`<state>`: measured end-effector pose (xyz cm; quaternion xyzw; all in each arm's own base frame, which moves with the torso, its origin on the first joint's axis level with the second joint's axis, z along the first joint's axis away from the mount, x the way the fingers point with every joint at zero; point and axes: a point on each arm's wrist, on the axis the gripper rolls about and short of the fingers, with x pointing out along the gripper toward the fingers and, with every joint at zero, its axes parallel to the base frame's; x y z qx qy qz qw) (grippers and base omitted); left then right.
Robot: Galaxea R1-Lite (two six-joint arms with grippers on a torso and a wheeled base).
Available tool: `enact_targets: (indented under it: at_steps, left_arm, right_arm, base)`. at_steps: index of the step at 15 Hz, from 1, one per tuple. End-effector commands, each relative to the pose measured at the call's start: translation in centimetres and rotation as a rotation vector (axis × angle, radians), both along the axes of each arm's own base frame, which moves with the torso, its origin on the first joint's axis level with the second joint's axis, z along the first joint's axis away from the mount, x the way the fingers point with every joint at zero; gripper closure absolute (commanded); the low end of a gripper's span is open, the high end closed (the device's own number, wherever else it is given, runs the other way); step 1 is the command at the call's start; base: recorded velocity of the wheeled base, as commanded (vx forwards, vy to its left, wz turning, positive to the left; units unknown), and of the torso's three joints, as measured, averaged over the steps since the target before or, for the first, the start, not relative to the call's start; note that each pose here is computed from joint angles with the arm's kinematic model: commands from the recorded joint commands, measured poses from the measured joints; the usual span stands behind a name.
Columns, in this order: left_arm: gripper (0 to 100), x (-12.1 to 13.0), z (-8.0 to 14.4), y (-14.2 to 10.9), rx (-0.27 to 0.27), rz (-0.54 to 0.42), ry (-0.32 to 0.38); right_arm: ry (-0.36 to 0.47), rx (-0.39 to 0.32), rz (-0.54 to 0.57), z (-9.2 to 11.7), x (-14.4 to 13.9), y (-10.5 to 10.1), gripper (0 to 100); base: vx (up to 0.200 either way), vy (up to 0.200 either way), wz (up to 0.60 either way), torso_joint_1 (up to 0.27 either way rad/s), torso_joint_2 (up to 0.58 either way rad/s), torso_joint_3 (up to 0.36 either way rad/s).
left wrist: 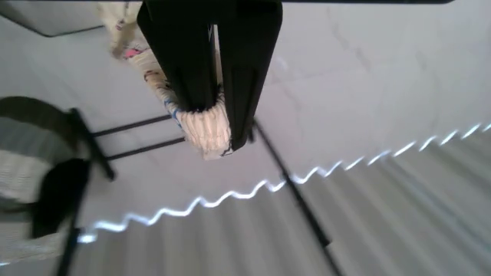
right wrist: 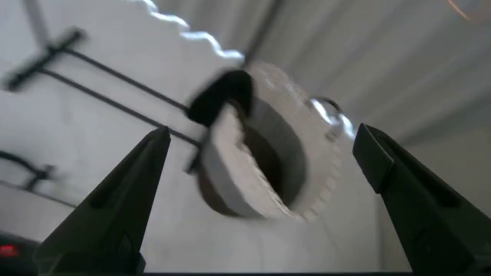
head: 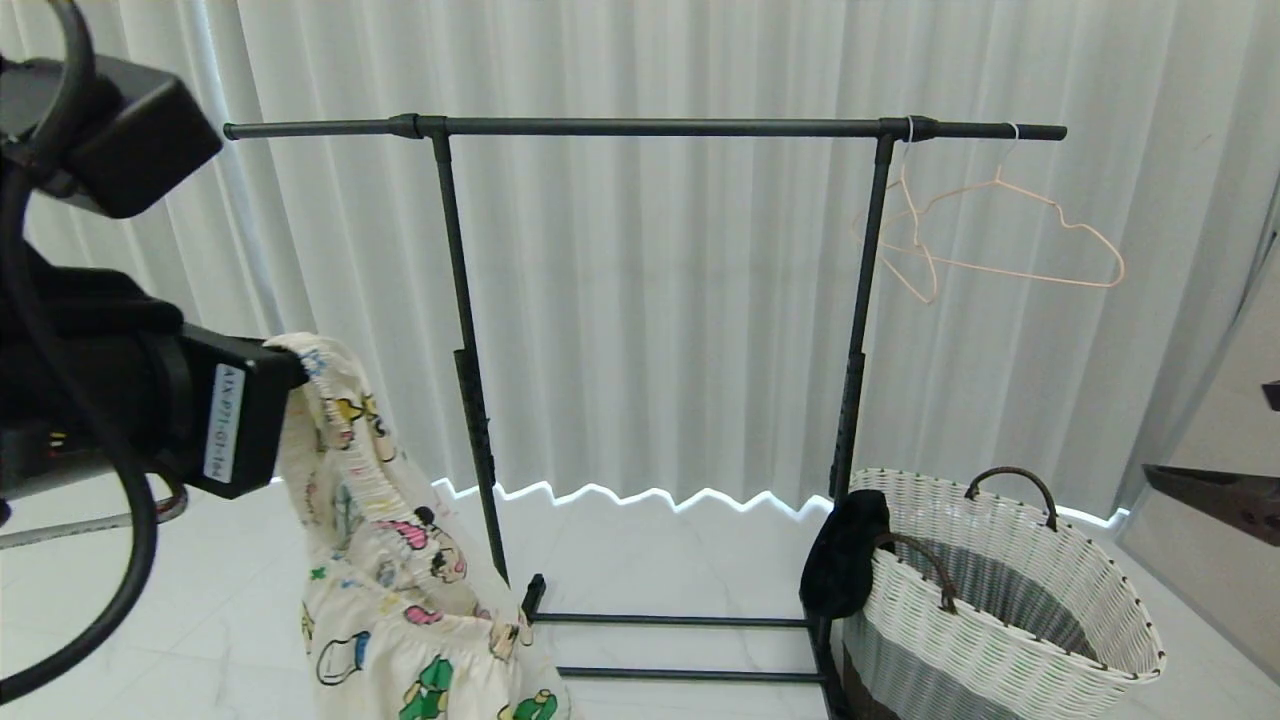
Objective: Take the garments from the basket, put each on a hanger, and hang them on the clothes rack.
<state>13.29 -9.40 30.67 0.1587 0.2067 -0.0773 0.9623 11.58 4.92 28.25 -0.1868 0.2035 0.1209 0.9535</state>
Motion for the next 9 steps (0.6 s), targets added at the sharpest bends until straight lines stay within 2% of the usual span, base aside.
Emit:
enact_targets:
  at_steps: [1,3,6,9]
  left_arm:
    - [100,-2.1,-1.5,4.9,0.021,0.157,-0.005]
    - [100,-4.2,-3.4,7.2,0.057,0.235,-0.004]
    - [100,-4.6,-4.6,8.4,0.068,0.333,-0.023]
    - [100,-4.5,-4.7,8.6,0.049,0.323,-0.015]
  right_arm:
    - [0.006,-0.106,-0.185,-0.7,-0.9,-3.1,0]
    - [-0.009,-0.099,-0.221,-1.1,-1.9,-3.9,0]
    - [0.002,-0.114,-0.257,-2.4,-2.2,-4.3,0]
    - [-0.054,-0.147,-0.237,-3.1,-1.4,-4.2,0]
  base:
    - [0.0,0.0,0.0,0.0,0.0,0.0]
    - [0.0,0.0,0.0,0.0,0.0,0.0]
    - [0.0,0.0,0.0,0.0,0.0,0.0]
    - [0.0,0.0,0.0,0.0,0.0,0.0]
